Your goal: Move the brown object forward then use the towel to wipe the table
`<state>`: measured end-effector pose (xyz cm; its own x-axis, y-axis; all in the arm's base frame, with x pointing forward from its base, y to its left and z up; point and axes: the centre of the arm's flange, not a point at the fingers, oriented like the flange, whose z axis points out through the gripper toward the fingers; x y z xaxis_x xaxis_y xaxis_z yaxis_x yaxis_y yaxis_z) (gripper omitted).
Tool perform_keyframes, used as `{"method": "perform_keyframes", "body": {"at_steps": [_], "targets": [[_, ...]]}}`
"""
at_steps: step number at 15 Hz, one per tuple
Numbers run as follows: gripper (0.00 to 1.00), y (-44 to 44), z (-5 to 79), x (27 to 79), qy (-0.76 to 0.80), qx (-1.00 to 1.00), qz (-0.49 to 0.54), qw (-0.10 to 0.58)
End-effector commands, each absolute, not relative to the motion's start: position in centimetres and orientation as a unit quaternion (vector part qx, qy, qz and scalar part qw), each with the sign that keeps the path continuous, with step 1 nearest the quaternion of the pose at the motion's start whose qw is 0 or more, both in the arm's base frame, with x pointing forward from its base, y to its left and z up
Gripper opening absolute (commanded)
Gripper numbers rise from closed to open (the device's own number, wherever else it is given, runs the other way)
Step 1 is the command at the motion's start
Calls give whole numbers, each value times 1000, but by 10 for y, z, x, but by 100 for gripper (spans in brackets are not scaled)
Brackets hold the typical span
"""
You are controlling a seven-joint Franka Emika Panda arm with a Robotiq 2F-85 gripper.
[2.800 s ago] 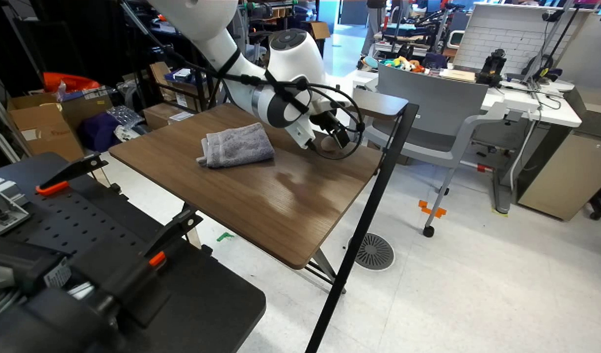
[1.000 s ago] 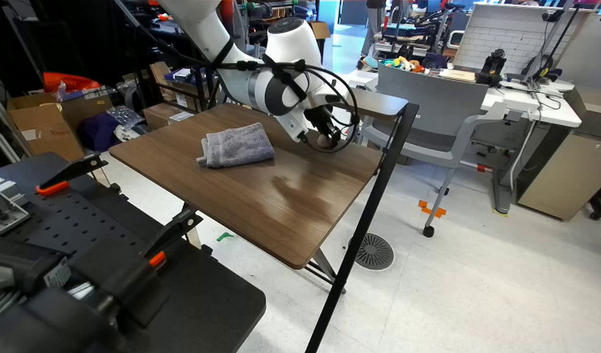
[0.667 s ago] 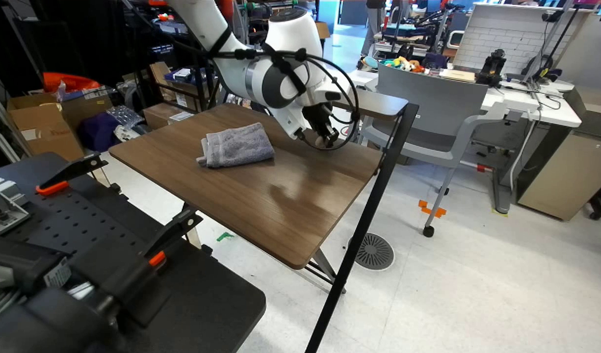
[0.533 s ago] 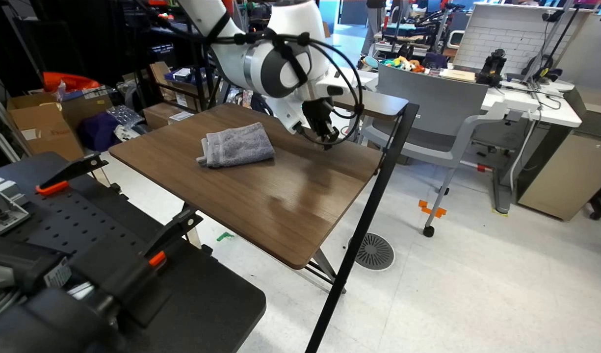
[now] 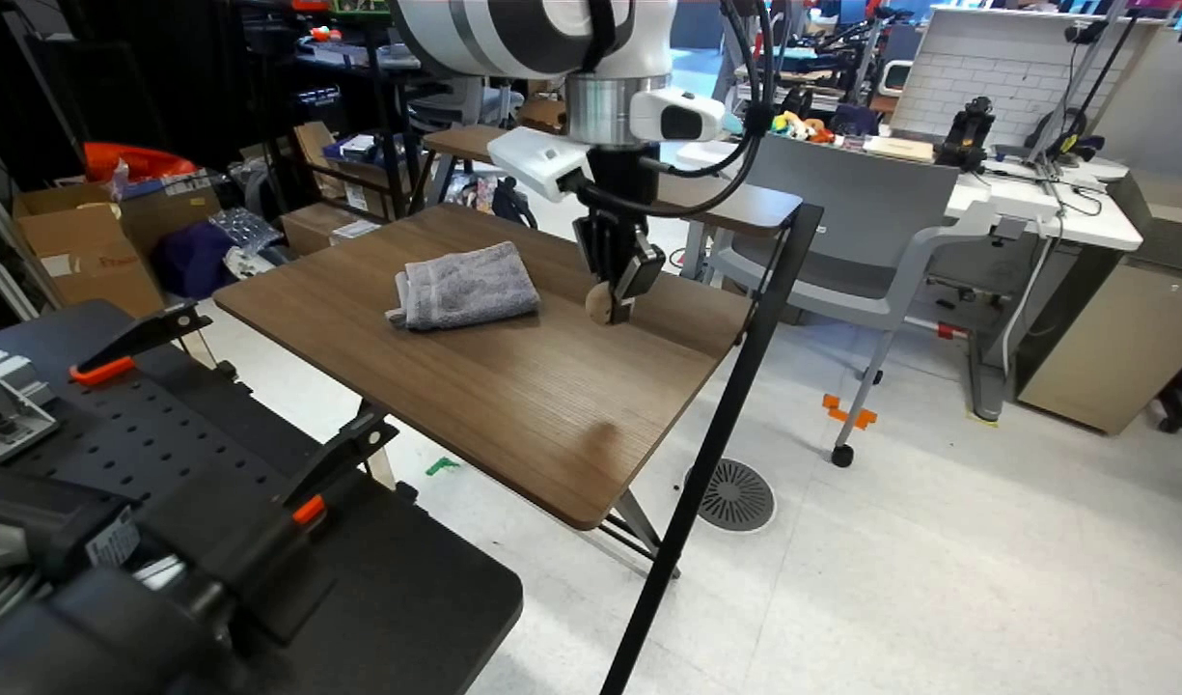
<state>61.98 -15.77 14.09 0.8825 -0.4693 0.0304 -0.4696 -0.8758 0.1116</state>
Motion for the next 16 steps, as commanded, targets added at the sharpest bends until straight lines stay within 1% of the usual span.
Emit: {"method": "perform_keyframes", "body": {"at_steps": [1, 3, 5, 7, 10, 13, 16], "targets": [[3, -152, 142, 555, -210, 969, -93, 86], [3, -152, 124, 541, -216, 964, -119, 103], [3, -156, 104, 549, -254, 962, -55, 84], [3, -166, 87, 566, -291, 955, -13, 56], [3, -176, 61, 574, -353, 935, 21, 10], [3, -187, 41, 571, -392, 920, 21, 8], [3, -198, 53, 576, -421, 906, 28, 21]]}}
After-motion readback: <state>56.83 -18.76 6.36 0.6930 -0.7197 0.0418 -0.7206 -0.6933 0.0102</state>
